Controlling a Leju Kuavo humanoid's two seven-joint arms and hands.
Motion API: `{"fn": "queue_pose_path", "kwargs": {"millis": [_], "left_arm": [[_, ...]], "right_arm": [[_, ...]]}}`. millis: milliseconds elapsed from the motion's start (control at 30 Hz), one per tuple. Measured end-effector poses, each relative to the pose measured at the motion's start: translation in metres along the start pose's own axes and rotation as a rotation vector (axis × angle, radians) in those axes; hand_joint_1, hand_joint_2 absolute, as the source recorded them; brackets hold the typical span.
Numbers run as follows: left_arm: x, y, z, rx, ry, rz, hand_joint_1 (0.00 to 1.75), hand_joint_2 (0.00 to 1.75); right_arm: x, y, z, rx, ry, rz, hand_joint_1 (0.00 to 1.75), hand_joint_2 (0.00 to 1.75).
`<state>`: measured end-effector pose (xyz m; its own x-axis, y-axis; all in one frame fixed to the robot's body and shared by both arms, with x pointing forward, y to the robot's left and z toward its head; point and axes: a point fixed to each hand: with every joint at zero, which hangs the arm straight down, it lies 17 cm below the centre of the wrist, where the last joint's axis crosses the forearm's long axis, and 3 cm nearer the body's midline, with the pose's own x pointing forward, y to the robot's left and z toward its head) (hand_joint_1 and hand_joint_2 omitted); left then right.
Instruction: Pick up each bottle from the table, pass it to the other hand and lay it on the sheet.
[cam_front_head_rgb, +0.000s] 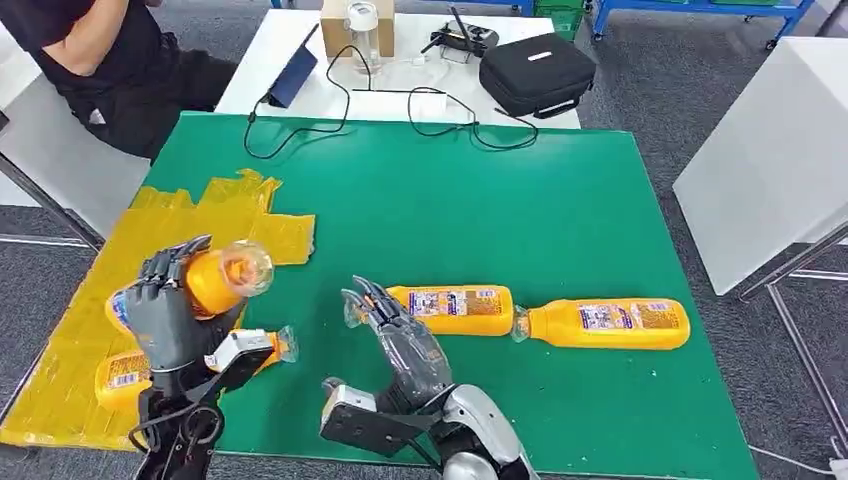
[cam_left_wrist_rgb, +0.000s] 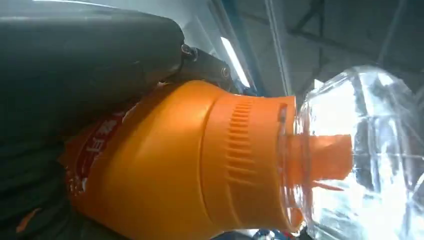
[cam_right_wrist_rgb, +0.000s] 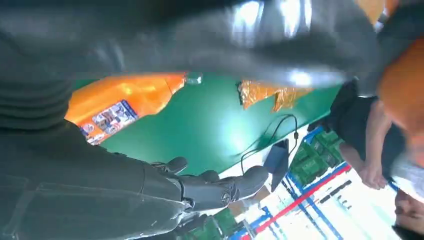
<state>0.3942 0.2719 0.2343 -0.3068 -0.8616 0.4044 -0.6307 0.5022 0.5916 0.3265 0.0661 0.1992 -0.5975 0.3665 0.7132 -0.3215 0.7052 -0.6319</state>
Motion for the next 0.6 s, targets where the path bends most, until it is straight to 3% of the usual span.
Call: {"fn": "queue_pose_path", "kwargs": {"millis": [467, 600], "left_arm": [[0.004, -0.023, 0.001, -0.056, -0.016, 0.006, 1.75, 1.75], [0.025, -0.045, 0.01, -0.14, -0.111, -0.104, 1.75, 1.75]], "right_arm": [[0.001, -0.009, -0.001, -0.019, 0.001, -0.004, 0.0, 0.0], [0.0, -0.008, -0.001, -0.007, 0.008, -0.013, 0.0, 0.0]]}}
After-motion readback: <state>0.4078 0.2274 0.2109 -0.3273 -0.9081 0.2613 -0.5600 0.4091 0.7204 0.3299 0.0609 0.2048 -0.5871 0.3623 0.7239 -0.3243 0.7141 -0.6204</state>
